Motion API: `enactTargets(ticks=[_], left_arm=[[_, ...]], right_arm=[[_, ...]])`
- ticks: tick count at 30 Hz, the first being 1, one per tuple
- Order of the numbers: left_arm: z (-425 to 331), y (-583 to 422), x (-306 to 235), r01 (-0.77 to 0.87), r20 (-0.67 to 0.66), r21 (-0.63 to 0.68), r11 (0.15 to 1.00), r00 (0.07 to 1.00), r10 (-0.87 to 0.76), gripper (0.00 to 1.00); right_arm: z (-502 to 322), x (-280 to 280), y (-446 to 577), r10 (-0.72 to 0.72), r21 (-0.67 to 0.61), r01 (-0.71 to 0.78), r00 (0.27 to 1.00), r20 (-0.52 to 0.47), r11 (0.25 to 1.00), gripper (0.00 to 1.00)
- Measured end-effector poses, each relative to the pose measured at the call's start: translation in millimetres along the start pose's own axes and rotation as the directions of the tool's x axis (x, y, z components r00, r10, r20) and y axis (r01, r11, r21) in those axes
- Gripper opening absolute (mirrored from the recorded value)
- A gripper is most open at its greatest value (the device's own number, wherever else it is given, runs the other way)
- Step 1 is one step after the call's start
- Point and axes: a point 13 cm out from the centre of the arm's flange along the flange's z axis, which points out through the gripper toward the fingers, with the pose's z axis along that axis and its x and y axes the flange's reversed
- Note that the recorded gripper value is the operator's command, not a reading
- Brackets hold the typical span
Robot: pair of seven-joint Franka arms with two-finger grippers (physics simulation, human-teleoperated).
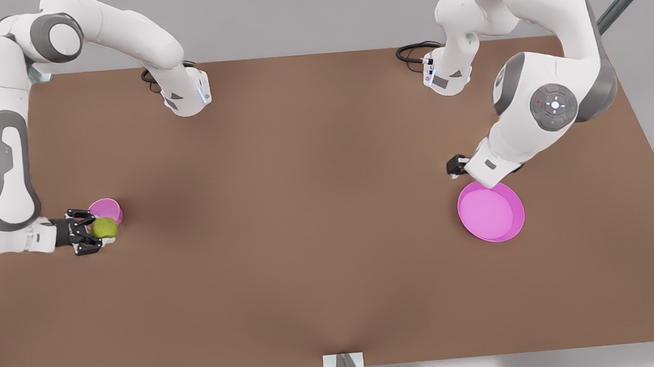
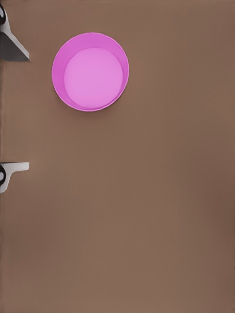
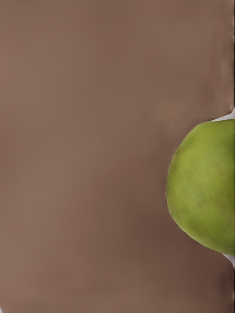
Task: Use the left arm to pick up the apple from the plate, transfer it to the gripper of the right arm, and then use the right arm to place it into the bowl
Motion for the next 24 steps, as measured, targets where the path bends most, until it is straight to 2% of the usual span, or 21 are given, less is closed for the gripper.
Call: enactTargets(ticks=[4,10,15,24], left_arm=[[-23.7,37.4,-5.4,0.072,0.013,0.01,0.997,0.997,-0.072,1.0],[-19.9,25.4,2.9,0.067,-0.024,0.021,0.998,0.998,-0.066,1.0],[-14.8,19.5,20.0,0.076,-0.101,0.049,0.996,0.992,-0.071,1.0],[4.4,20.2,28.6,0.093,-0.185,0.034,0.995,0.979,-0.085,1.0]], right_arm=[[-34.2,41.5,39.5,-0.031,-0.14,0.006,0.983,-0.18,0.99,0.65],[3.4,47.9,79.1,-0.094,-0.275,0.016,0.957,-0.273,0.961,0.65],[9.9,65.2,89.5,-0.131,-0.279,0.03,0.927,-0.352,0.96,0.65],[45.2,72.4,115.6,-0.14,-0.262,0.035,0.91,-0.391,0.964,0.65]])
